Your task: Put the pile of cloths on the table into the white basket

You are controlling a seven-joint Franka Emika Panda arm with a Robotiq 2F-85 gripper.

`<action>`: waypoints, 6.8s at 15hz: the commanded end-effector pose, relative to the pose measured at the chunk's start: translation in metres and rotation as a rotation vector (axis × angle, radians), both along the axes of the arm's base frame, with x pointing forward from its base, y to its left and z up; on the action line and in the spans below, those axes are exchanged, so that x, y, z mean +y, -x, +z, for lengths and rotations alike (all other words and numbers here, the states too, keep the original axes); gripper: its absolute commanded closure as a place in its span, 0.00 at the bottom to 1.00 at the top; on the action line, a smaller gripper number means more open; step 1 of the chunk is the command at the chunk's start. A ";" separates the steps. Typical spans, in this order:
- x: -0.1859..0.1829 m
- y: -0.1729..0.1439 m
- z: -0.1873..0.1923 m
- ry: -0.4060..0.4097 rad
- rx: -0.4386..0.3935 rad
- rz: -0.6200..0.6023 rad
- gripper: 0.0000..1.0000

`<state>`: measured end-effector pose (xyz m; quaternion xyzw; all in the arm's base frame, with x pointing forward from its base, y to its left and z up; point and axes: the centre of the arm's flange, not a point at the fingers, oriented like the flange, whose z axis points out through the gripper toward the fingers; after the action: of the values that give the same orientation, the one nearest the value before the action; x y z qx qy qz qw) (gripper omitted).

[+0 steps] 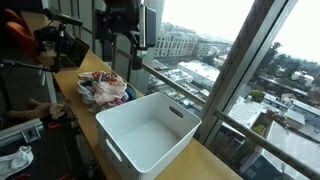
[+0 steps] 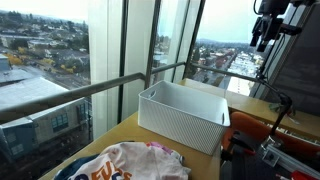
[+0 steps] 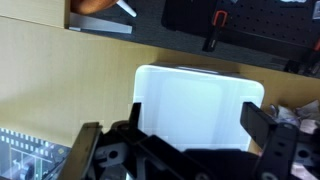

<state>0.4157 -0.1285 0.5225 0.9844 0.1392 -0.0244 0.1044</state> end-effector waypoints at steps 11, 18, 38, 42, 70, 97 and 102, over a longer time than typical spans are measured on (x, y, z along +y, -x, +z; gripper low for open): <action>0.000 0.000 0.000 0.000 0.000 0.000 0.00; 0.000 0.000 0.000 0.000 0.000 0.000 0.00; 0.068 -0.054 -0.023 -0.024 -0.013 0.112 0.00; 0.158 -0.080 -0.031 -0.113 -0.094 0.228 0.00; 0.404 -0.217 -0.350 -0.315 -0.028 0.866 0.00; 0.258 -0.234 -0.101 -0.140 -0.185 0.696 0.97; 0.222 -0.210 -0.012 -0.075 -0.275 0.646 0.97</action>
<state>0.6544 0.1140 0.4571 0.8858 0.4393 0.1336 0.0668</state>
